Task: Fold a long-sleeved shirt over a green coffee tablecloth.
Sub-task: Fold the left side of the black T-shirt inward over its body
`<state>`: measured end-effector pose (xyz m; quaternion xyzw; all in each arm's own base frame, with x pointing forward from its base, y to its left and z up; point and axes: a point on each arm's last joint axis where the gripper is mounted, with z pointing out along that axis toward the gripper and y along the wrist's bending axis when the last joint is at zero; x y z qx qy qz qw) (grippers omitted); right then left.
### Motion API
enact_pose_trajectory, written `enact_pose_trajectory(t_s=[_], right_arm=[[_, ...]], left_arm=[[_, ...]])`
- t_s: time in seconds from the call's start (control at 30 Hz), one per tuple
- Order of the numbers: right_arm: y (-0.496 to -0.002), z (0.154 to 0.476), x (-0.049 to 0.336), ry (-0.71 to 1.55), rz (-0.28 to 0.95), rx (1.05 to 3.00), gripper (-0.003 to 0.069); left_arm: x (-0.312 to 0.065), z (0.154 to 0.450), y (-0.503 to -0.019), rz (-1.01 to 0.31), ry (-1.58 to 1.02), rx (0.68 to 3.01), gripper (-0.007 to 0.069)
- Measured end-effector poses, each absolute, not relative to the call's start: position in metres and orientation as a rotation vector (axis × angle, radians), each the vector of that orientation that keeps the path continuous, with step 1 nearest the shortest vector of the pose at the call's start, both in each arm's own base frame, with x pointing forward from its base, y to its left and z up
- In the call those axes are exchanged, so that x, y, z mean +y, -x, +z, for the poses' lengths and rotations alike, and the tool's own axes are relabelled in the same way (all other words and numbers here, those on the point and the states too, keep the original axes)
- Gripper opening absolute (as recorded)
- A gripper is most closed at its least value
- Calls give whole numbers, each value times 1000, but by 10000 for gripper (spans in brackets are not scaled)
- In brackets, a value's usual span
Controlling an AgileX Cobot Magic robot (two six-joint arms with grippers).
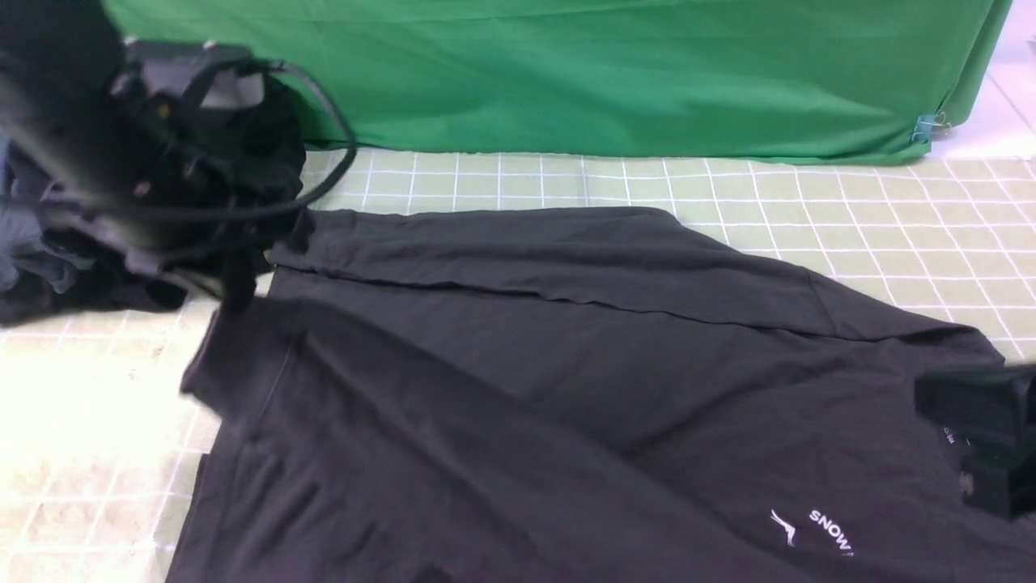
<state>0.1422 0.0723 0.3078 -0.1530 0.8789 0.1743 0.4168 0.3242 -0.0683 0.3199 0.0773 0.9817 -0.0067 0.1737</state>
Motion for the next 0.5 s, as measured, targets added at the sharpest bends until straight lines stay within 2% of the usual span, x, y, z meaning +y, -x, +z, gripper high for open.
enact_pose_trajectory(t_s=[0.17,0.33,0.43,0.5], right_arm=[[-146,306,79,522,430,2424,10],[-158,298,95,733,460,2529,42],[-163,279,116,890,479,2600,126],[-165,265,134,983,476,2634,220]], left_arm=[[-64,290,-369,37,-202,2844,6],[-61,267,-392,38,-181,2894,7],[-62,259,-395,40,-184,2914,7],[-62,255,-397,56,-186,2925,7]])
